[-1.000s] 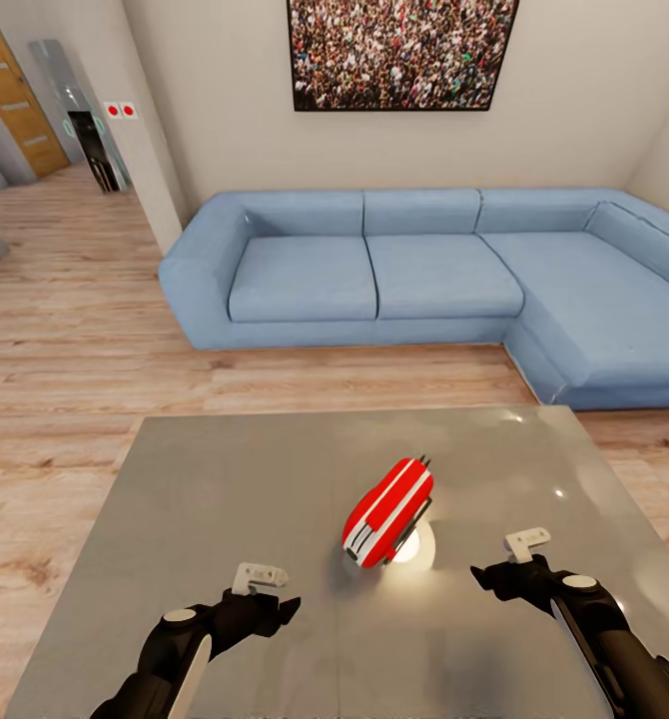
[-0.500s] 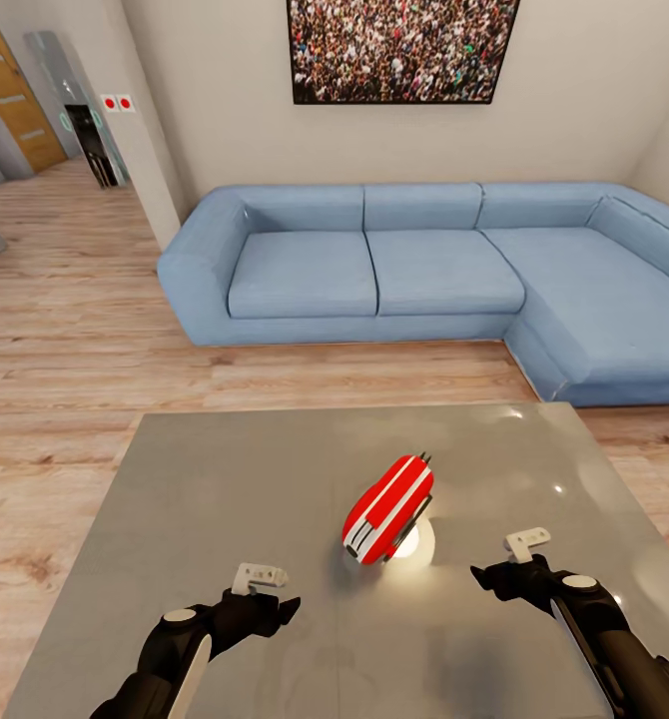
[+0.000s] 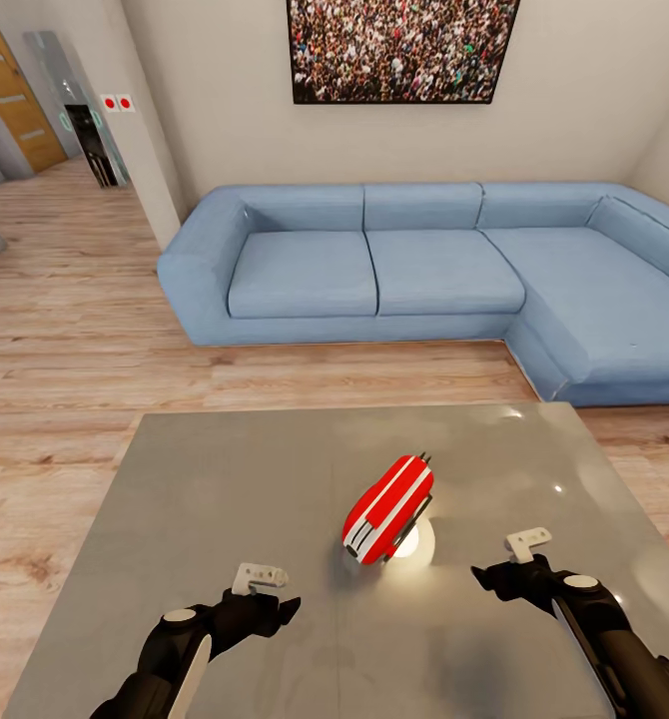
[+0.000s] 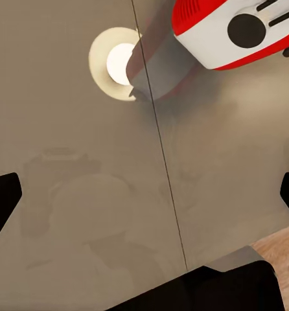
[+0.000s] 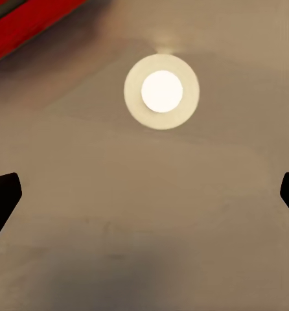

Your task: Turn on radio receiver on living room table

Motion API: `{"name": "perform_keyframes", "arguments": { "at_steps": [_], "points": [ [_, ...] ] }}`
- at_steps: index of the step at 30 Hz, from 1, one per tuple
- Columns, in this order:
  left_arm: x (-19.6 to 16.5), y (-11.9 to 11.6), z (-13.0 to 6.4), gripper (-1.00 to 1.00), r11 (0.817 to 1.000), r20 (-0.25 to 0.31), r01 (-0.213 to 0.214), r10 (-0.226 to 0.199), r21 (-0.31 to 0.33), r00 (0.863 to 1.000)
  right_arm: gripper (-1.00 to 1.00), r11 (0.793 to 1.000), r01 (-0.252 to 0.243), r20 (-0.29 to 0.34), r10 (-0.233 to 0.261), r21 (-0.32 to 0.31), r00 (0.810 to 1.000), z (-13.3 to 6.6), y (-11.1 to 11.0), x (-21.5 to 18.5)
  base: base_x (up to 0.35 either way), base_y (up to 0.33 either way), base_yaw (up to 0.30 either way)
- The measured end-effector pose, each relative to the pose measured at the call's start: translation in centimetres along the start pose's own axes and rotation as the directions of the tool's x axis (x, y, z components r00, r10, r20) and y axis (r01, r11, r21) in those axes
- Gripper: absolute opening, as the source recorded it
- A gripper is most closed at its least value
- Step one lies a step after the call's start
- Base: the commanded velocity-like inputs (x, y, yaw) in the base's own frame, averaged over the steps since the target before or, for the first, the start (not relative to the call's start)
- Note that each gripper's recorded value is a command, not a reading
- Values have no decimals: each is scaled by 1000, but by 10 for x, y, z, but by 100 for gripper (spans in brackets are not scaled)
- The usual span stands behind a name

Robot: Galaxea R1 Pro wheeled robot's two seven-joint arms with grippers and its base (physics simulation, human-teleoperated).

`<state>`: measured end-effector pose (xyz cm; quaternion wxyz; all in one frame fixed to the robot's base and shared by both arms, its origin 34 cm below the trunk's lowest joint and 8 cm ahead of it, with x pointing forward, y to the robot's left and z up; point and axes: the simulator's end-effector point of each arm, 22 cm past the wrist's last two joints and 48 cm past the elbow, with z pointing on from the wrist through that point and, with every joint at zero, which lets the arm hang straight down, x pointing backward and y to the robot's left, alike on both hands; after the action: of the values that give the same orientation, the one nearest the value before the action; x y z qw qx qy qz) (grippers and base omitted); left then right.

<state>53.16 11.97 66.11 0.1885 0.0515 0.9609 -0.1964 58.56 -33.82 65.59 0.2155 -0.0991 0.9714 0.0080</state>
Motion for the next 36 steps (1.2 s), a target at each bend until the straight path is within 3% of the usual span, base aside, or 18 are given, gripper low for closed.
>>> {"name": "perform_keyframes", "arguments": {
  "at_steps": [25, 36],
  "points": [
    [-1, 1, -1, 100, 1000, 2, -1, 1, -1, 1000, 100, 1000, -4, -26, 4, 10, 1000, -2, -4, 3, 0, 0, 0],
    [-1, 0, -1, 100, 1000, 3, -1, 1, 0, 1000, 100, 996, -77, -59, 80, 54, 995, -38, -22, -87, 0, 0, 0]
  ]
}}
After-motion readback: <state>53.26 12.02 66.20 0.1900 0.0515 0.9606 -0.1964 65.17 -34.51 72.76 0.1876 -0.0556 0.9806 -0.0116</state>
